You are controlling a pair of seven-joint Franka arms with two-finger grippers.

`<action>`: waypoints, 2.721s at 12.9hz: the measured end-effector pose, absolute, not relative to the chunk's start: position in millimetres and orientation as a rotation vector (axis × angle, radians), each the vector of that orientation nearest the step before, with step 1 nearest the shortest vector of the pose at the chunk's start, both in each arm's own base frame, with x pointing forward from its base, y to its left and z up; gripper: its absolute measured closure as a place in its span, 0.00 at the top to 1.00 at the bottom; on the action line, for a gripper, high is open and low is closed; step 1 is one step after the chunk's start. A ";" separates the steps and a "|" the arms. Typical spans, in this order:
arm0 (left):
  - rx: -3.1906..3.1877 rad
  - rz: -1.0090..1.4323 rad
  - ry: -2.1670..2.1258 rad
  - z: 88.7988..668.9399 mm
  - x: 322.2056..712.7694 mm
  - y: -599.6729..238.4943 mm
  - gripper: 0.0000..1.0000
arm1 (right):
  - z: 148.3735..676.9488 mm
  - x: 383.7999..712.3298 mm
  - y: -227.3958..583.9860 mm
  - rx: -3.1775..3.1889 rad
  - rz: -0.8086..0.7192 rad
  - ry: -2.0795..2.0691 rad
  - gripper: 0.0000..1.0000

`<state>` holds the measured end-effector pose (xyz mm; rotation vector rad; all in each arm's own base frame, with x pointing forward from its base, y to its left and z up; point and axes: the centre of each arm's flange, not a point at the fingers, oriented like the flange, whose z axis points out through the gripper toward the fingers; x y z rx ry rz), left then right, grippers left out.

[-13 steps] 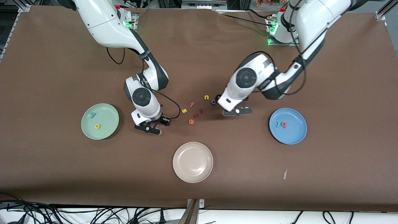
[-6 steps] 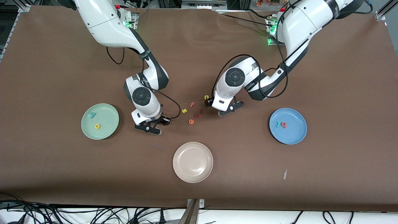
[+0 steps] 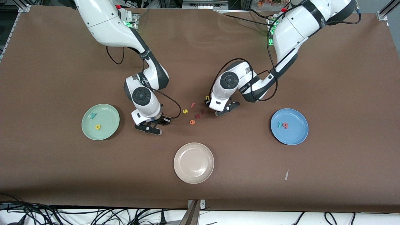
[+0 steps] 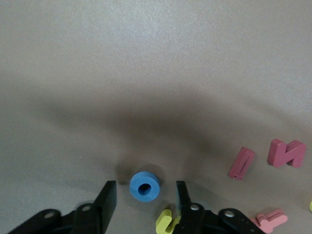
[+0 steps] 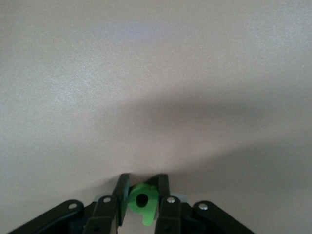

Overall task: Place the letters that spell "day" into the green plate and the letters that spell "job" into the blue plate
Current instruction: 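Grasp green q with the right gripper while the left gripper grasps blue o, then drop green q on the green plate while the left gripper carries o over, then return the right arm to rest while the left gripper drops o on blue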

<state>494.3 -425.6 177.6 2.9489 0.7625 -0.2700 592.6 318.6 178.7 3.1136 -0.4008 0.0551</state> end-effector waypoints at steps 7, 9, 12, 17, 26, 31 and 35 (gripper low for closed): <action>2.951 -0.281 0.781 171.5 494.2 -423.3 0.44 | 256.4 628.5 207.6 3.085 -0.077 -0.133 0.28; 2.948 -0.279 0.792 172.8 494.1 -424.2 0.28 | 288.1 634.9 139.5 3.091 -0.115 -0.005 0.28; 2.949 -0.281 0.792 173.1 488.7 -430.8 0.28 | 310.5 614.6 40.3 3.100 -0.207 0.121 0.33; 3.083 -0.282 0.709 207.5 510.1 -405.6 0.28 | 336.6 590.2 37.5 3.106 -0.238 0.146 0.74; 3.253 -0.305 -0.110 318.2 631.3 -171.9 0.28 | 523.6 584.3 62.4 3.119 -0.100 0.061 1.00; 3.164 -0.414 -0.202 254.3 655.1 -37.1 0.28 | 592.0 561.0 58.8 3.120 -0.063 0.054 1.00; 3.091 -0.457 -0.154 194.8 653.5 -8.0 0.28 | 591.4 565.1 65.5 3.120 -0.070 0.072 1.00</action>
